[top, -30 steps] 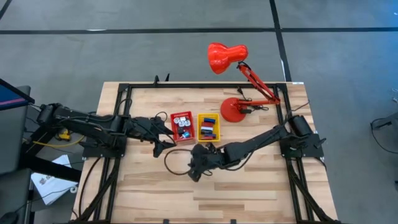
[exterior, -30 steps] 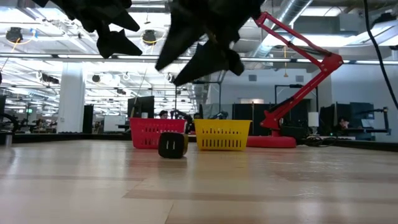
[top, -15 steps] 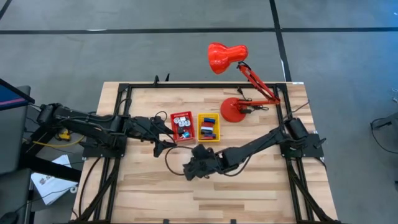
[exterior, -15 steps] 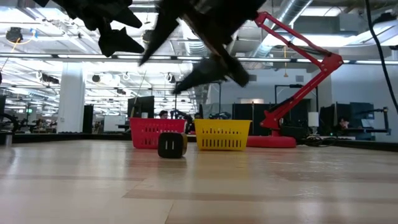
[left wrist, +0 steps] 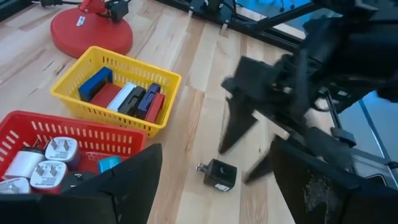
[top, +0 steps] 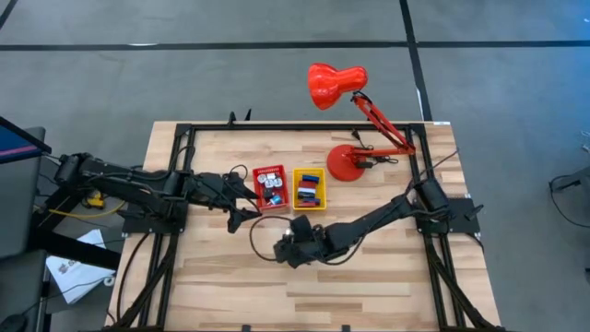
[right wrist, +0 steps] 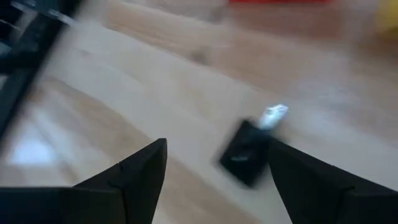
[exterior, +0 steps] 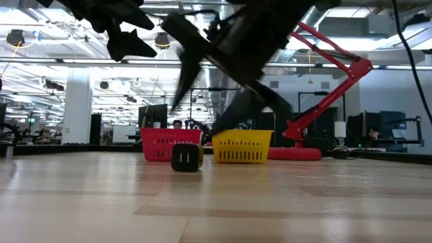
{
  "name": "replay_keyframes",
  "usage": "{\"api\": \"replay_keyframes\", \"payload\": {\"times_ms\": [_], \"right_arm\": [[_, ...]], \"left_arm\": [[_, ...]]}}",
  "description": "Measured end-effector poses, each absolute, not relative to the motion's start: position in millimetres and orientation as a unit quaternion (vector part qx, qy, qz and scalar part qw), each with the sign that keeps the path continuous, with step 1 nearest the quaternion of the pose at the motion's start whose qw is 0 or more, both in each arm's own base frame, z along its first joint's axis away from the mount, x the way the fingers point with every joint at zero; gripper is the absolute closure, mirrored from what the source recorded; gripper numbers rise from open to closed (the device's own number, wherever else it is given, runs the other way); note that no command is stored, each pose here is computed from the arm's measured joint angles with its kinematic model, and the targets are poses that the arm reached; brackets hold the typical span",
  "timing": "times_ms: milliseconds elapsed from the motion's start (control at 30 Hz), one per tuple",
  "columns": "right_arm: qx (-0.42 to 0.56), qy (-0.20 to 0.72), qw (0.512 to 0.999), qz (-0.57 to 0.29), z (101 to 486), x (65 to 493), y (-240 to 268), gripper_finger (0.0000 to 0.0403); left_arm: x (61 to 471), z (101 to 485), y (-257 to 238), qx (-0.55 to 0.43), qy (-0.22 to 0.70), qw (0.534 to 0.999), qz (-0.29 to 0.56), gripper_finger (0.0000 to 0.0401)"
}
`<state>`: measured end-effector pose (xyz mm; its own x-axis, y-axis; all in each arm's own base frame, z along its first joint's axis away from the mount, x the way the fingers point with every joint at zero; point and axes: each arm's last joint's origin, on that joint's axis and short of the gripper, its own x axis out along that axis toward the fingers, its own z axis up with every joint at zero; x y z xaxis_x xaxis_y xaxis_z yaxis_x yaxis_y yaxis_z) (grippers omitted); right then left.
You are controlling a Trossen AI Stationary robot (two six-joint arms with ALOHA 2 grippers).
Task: Pick & Place Office items
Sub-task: Put the black charger adapter into the red basket
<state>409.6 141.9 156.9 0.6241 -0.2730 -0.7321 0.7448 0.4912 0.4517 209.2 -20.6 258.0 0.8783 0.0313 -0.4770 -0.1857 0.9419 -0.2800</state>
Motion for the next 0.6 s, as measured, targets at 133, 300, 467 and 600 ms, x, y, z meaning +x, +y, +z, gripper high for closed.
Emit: {"api": "replay_keyframes", "payload": {"times_ms": [133,300,467,600], "right_arm": [[0.410,0.305,0.798,-0.321,147,413,141,0.0133],[0.421,0.297,0.798,-0.313,143,424,143,0.0133],[0.379,0.325,0.806,-0.318,124,433,144,0.0133],[0.321,0.350,0.826,-0.303,121,444,148,0.0133]], "left_arm": [[209,258,-21,-0.133,0.243,0.960,0.050,0.0107],[209,257,-21,-0.122,0.246,0.960,0.048,0.0107],[209,257,-21,-0.122,0.248,0.960,0.048,0.0107],[209,256,-21,-0.122,0.250,0.959,0.049,0.0107]]}}
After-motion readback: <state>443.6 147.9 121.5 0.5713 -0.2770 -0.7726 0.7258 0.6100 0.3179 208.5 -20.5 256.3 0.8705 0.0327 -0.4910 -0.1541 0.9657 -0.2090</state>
